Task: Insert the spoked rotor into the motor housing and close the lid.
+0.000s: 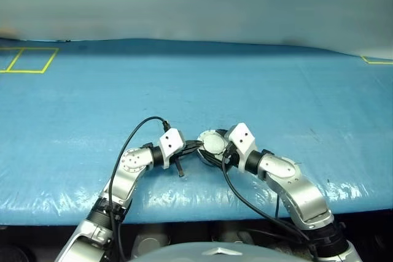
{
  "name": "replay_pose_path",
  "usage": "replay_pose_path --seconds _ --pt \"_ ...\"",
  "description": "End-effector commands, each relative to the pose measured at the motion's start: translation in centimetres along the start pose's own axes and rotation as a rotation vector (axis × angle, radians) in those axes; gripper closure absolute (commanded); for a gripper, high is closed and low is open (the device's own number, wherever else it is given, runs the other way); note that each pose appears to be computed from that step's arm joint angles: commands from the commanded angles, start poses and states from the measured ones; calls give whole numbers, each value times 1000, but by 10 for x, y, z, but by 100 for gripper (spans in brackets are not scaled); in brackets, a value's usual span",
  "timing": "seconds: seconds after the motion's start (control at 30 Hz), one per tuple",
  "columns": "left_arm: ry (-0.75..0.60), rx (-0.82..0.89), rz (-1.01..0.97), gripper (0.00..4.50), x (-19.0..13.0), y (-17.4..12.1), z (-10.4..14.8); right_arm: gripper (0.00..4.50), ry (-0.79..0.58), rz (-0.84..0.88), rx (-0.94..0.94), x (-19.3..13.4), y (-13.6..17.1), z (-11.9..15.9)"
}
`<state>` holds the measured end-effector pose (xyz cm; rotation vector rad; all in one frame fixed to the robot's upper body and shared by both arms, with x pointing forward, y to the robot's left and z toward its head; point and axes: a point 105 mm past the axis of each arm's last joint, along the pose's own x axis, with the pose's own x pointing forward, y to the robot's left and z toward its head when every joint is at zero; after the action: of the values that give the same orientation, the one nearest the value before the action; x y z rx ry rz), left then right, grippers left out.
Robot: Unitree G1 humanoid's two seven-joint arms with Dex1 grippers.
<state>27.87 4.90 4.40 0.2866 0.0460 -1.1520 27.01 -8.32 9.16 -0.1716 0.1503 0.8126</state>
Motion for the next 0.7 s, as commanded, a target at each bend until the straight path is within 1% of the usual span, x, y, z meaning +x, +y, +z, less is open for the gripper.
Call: replay_pose_path --seconds 0.03,0.07,0.13,0.27,0.37,0.43,0.7 --pt "31 -19 -29 450 3 -8 -9 3 -133 -72 49 -12 -17 28" --pt "32 -15 -27 450 3 -8 -9 3 -143 -95 117 -16 -23 26" --pt "29 -21 -29 450 4 -8 -9 3 -141 -86 302 -23 -27 16" --pt "34 -17 -28 450 4 -9 -11 3 -69 -169 656 -42 -46 -24" --pt "13 -47 -4 450 2 -7 -8 3 -98 -146 908 -53 -45 -43" --pt "-4 -63 4 450 0 -5 -5 3 -89 -133 979 -56 -39 -51" --pt "28 -33 0 450 -2 -4 -9 3 21 49 1071 -42 4 -62"
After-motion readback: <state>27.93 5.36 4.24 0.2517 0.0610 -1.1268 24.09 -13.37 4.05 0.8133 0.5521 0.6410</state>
